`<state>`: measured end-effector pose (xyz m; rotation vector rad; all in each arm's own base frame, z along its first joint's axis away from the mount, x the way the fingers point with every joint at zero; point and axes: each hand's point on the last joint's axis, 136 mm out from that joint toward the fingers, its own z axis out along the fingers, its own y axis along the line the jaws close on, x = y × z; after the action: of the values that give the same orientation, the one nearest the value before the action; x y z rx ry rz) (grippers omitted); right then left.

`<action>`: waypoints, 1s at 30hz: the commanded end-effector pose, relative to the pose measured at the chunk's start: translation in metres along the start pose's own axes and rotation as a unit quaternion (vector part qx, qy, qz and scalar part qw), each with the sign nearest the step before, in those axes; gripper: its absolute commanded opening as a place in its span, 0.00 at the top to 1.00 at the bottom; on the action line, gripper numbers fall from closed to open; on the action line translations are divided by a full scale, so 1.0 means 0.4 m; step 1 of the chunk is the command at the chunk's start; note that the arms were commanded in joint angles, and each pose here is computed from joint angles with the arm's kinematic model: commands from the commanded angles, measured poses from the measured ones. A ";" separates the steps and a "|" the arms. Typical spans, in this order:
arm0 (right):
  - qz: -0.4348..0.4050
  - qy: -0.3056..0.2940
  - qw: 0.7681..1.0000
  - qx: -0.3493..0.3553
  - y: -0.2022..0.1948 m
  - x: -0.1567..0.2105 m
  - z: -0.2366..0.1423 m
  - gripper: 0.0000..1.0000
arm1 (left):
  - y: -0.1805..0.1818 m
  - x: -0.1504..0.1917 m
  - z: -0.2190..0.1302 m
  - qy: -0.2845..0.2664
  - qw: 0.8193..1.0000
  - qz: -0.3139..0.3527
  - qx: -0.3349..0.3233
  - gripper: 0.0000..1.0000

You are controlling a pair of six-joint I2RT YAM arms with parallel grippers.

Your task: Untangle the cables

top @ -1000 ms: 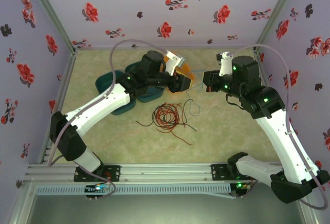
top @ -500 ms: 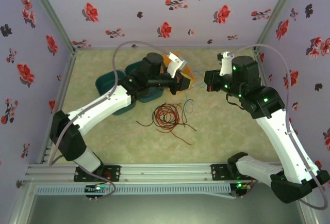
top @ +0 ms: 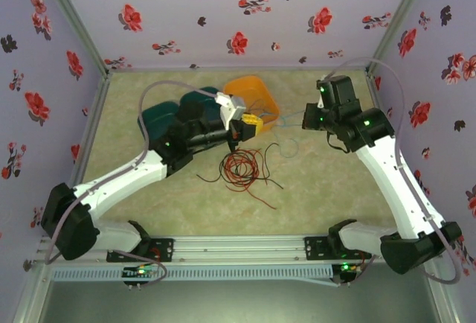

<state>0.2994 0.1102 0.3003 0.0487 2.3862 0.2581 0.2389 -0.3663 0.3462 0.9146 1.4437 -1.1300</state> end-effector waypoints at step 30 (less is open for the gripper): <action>-0.004 -0.094 0.996 0.009 0.027 -0.215 -0.117 1.00 | 0.241 -0.067 -0.182 -0.178 0.946 -0.079 -0.258 0.00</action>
<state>0.3269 0.0980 0.3732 0.1245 2.2452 0.2175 0.3104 -0.2769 0.3572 0.2087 1.3797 -0.9875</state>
